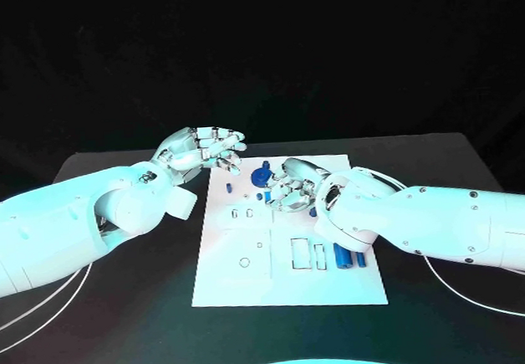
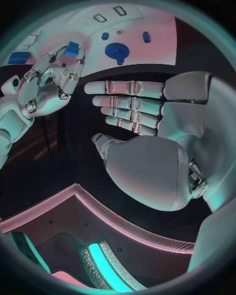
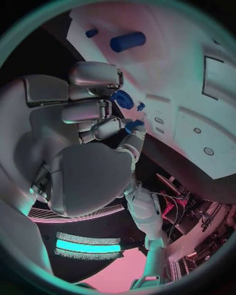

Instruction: Assemble the parts on the task board

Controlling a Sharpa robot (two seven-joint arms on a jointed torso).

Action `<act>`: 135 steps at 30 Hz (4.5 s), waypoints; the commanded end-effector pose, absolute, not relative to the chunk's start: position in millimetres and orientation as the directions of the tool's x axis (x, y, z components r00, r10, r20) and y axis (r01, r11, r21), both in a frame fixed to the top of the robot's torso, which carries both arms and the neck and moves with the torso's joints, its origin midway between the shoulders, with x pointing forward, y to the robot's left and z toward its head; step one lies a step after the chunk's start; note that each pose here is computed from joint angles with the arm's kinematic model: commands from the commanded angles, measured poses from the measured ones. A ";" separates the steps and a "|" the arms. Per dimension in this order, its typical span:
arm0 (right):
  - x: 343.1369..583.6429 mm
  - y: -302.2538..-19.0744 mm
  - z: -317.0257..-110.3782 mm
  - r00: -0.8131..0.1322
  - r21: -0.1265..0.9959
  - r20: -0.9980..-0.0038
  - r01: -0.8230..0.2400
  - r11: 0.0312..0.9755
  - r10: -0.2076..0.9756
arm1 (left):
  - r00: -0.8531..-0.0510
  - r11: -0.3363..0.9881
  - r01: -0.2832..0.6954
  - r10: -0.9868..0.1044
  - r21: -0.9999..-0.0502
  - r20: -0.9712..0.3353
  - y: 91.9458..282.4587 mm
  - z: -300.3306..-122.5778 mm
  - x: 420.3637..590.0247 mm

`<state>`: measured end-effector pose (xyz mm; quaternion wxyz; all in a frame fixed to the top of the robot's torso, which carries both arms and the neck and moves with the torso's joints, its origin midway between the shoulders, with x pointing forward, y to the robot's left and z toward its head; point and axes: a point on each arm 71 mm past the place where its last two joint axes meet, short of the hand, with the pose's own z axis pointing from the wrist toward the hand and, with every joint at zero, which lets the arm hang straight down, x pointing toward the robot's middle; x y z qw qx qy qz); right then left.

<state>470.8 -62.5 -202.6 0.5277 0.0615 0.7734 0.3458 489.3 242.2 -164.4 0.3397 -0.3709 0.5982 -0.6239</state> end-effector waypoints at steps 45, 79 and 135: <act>469.4 -18.9 -234.8 -0.397 0.448 -0.867 -0.360 0.818 0.300 | -0.501 -0.095 -0.050 -0.859 -0.994 0.107 239.2 -164.9 489.8; 470.7 -22.7 -241.5 -0.407 0.435 -0.869 -0.351 0.829 0.283 | -0.513 -0.085 -0.049 -0.853 -0.995 0.099 238.7 -165.1 489.4; 463.6 -95.1 -180.3 -0.465 0.716 -0.688 -0.310 0.625 0.558 | -0.618 0.580 -0.117 -0.678 -0.806 -0.399 255.7 -195.6 490.0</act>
